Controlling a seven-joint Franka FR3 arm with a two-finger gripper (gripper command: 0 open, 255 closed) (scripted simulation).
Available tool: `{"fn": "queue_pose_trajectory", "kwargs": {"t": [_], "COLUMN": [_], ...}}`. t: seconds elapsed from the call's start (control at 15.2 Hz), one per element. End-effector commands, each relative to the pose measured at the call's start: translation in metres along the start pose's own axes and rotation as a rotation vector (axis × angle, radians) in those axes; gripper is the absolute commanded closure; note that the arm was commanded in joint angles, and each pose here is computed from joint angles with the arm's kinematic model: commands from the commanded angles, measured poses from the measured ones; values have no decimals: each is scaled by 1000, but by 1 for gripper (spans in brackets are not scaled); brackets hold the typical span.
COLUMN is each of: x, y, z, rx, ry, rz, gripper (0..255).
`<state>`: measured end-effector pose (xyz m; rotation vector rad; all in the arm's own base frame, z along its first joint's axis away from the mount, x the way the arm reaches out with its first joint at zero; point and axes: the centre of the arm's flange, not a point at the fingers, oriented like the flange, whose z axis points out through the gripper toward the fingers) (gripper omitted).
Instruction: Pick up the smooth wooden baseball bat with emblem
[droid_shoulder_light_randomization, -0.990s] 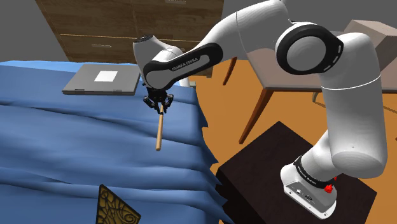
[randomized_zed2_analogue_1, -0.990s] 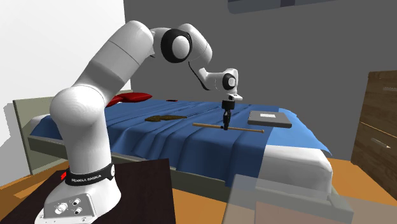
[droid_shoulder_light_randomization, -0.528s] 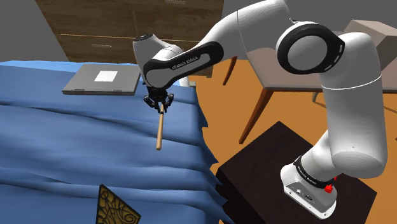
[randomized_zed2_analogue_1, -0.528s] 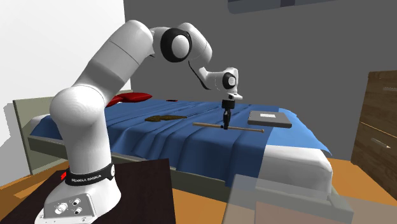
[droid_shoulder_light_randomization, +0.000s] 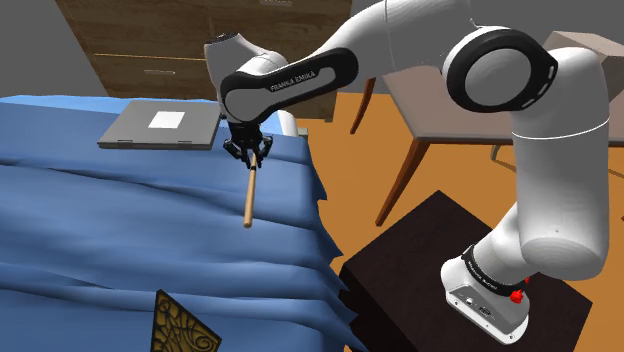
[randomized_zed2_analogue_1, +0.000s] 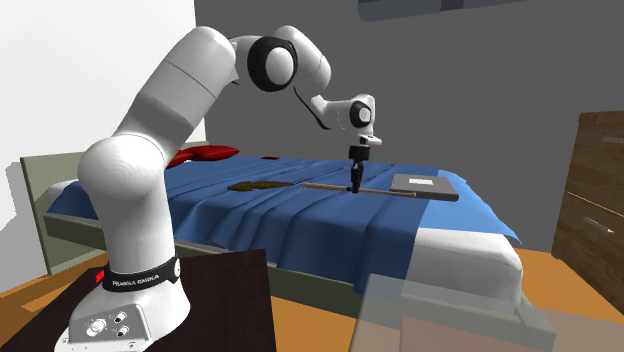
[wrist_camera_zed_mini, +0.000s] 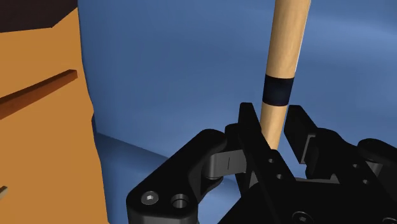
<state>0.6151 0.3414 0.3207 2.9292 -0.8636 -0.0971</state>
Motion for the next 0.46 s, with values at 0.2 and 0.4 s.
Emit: {"fn": "queue_pose_trajectory", "kwargs": {"t": [0.2, 0.4], "x": [-1, -1], "y": [3, 4], "z": [-26, -32], "rx": [0, 0], "ry": [0, 0], "rz": [0, 0], "gripper": [255, 255]}}
